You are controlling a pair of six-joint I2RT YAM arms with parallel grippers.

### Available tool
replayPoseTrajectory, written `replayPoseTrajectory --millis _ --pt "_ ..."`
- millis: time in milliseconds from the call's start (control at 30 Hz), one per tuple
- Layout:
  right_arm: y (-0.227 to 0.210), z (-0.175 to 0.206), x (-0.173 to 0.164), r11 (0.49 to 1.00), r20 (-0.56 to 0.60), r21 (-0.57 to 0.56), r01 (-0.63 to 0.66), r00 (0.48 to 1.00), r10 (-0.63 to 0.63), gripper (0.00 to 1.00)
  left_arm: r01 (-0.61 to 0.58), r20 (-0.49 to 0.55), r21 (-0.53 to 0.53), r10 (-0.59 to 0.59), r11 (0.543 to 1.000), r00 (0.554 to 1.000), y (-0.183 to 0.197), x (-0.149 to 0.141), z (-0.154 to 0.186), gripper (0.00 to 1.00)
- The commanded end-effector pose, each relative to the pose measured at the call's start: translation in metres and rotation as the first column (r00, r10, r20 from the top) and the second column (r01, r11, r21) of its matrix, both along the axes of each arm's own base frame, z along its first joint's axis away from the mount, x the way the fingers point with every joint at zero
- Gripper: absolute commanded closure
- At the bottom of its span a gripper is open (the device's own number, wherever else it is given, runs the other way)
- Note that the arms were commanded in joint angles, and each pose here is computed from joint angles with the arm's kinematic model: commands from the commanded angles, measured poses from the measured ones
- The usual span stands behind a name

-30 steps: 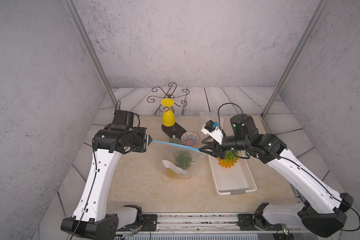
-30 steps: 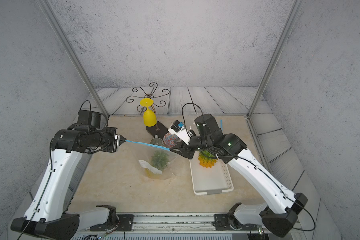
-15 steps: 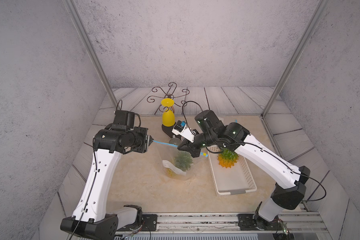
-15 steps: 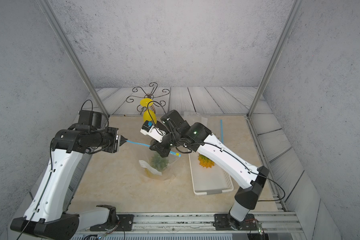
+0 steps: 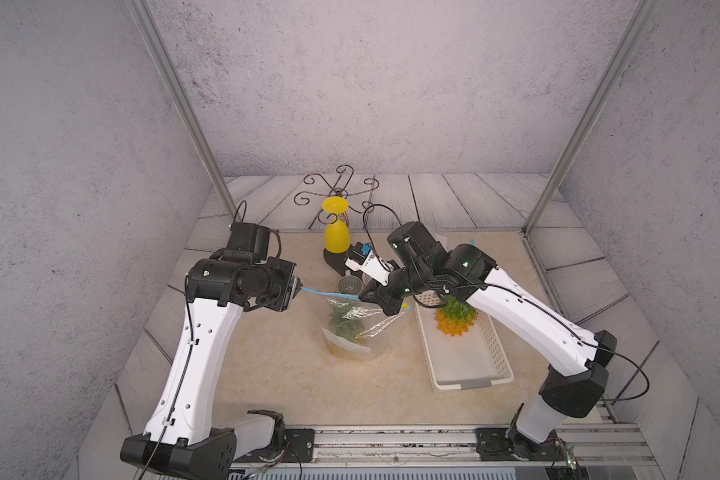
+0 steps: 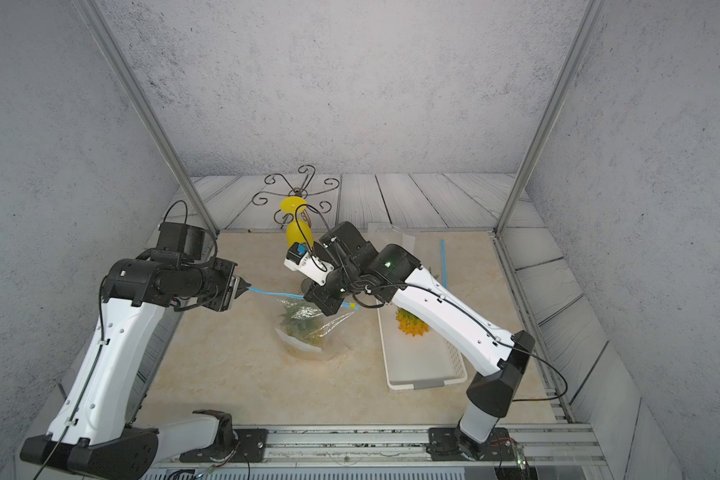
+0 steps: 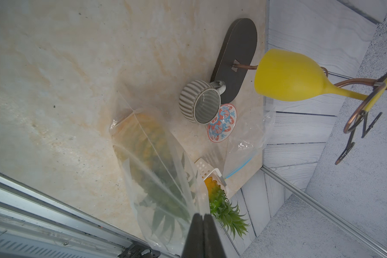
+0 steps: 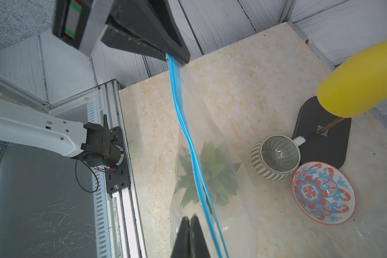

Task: Open the zip-top bag and take out the pineapple
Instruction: Open the zipper of the food storage bag at the center of the board.

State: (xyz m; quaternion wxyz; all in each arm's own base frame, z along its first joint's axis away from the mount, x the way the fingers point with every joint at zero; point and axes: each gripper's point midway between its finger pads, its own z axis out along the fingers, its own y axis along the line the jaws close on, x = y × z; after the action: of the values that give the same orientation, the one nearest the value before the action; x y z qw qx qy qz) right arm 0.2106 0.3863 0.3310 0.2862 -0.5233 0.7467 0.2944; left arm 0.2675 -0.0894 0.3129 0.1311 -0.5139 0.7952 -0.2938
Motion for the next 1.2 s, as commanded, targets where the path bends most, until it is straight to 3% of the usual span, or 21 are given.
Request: replayPoseTrajectory --millis 0,100,233,300,467,600,733,900,1167 --pt "0.005 -0.017 0.001 0.999 -0.021 -0.044 -0.006 1.000 0.005 0.97 0.024 0.040 0.014 -0.025 1.000 0.999 0.000 -0.005 0.007 0.98" --pt "0.006 -0.018 0.003 0.999 -0.003 -0.045 -0.002 1.000 0.002 0.97 0.024 0.033 0.006 -0.025 1.000 0.999 -0.001 -0.007 0.004 0.91" --pt "0.007 -0.024 0.008 0.998 0.015 -0.070 0.001 1.000 0.000 0.96 0.031 0.016 -0.009 -0.031 0.999 0.999 -0.003 -0.009 -0.001 0.71" --pt "0.009 -0.026 0.012 0.997 0.031 -0.075 0.005 1.000 -0.003 0.94 0.044 0.012 -0.028 -0.044 0.999 0.999 -0.007 -0.008 -0.005 0.66" --pt "0.014 -0.029 0.025 0.997 0.080 -0.077 0.028 0.997 -0.022 0.82 0.051 -0.013 -0.054 -0.052 0.997 0.999 -0.013 -0.014 -0.017 0.66" --pt "0.017 -0.017 0.031 0.999 0.132 -0.033 0.038 0.991 -0.034 0.66 0.049 -0.024 -0.036 -0.050 0.998 0.998 -0.010 -0.022 -0.022 0.79" --pt "0.019 -0.001 0.030 0.999 0.160 0.025 0.036 0.986 -0.040 0.65 0.058 -0.013 -0.005 -0.058 0.998 0.998 -0.005 -0.027 -0.023 0.80" --pt "0.022 -0.021 0.022 1.000 0.109 -0.024 -0.006 0.994 0.009 0.68 0.074 -0.001 -0.022 -0.074 0.997 0.997 -0.010 -0.027 -0.029 0.84" --pt "0.024 -0.018 0.015 0.998 0.082 -0.023 -0.050 0.995 0.052 0.71 0.090 0.001 0.018 -0.090 0.996 0.996 -0.006 -0.029 -0.028 0.91"
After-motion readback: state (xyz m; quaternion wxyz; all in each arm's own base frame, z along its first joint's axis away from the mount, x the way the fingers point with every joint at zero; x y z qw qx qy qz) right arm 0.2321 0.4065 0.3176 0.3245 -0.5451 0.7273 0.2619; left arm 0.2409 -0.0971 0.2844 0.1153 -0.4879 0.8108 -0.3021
